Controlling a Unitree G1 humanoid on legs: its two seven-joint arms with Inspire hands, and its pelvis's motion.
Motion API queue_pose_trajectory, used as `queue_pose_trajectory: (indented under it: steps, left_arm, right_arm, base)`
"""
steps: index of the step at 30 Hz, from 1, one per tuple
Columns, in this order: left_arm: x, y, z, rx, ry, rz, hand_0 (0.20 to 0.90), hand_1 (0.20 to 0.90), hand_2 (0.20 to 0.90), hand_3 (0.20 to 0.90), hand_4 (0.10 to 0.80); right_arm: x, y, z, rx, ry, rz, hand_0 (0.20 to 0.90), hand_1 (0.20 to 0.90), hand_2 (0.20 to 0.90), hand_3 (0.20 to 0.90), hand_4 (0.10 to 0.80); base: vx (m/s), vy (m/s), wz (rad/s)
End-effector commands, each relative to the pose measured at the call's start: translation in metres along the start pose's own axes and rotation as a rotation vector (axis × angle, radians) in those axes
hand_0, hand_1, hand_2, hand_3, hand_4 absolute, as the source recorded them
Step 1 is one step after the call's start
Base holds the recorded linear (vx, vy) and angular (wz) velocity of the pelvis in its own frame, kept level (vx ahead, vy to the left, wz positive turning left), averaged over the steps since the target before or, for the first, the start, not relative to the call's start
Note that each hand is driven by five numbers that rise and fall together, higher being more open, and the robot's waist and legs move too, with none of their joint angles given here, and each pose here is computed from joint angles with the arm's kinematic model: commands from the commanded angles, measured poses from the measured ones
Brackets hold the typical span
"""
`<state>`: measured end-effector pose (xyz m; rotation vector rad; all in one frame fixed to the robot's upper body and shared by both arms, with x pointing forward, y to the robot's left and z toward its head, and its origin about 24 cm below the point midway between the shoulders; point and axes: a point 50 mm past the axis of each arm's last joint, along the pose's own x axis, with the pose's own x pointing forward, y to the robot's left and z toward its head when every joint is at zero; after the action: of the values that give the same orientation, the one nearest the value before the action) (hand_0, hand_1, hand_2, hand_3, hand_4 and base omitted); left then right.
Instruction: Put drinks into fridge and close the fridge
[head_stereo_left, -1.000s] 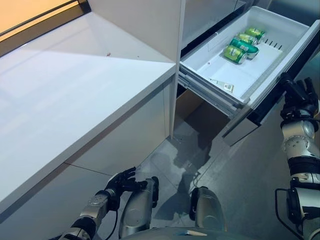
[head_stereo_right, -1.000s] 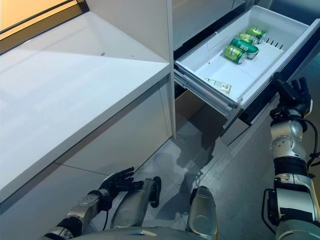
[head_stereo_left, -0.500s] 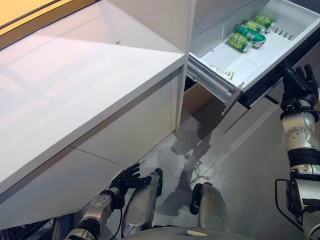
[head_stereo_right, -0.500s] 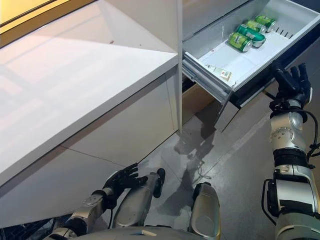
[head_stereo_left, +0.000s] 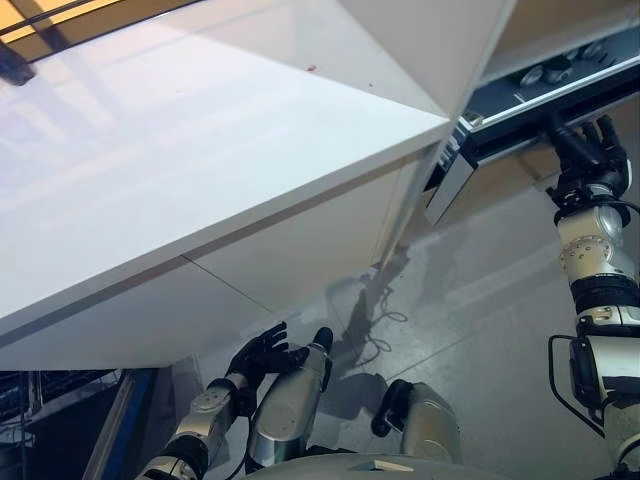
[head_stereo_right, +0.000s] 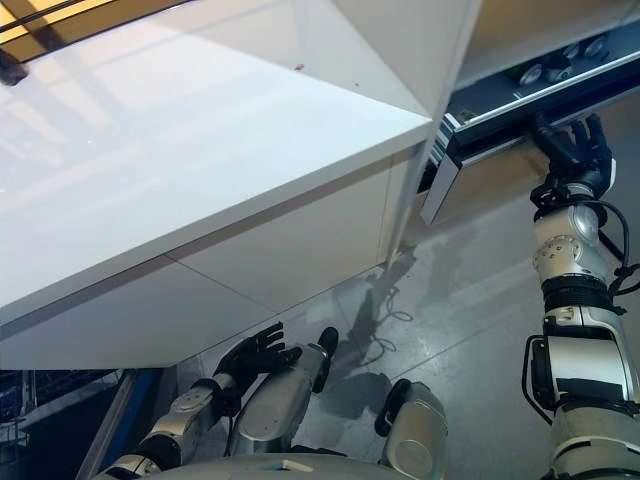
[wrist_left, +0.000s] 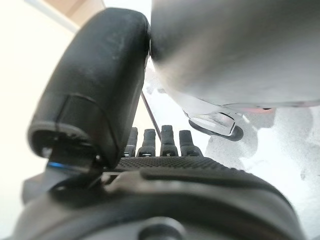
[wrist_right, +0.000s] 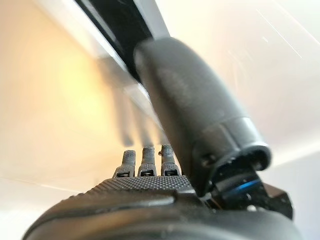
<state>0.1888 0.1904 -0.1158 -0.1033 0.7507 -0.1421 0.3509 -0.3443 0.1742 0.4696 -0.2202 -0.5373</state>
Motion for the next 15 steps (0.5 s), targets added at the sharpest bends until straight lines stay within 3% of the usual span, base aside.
queue_pose_trajectory:
  steps: [1,11,15]
  left_arm:
    - [-0.041,0.038,-0.059,0.100,0.201,0.087,0.900,0.900,0.900,0.900,0.800]
    - [-0.044,0.039,-0.061,0.137,0.207,0.079,0.900,0.900,0.900,0.900,0.800]
    - [-0.042,0.041,-0.056,0.162,0.208,0.081,0.900,0.900,0.900,0.900,0.800]
  right_arm:
    - [0.004,0.059,0.043,-0.008,-0.157,0.225,0.900,0.900,0.900,0.900,0.800]
    - [0.001,0.064,0.036,-0.014,-0.139,0.252,0.900,0.900,0.900,0.900,0.800]
    - [-0.001,0.064,0.031,-0.020,-0.119,0.275,0.900,0.900,0.900,0.900,0.800]
  base:
    - [0.076,-0.010,0.15]
    - [0.022,-0.010,0.07]
    - [-0.104,-0.005,-0.09]
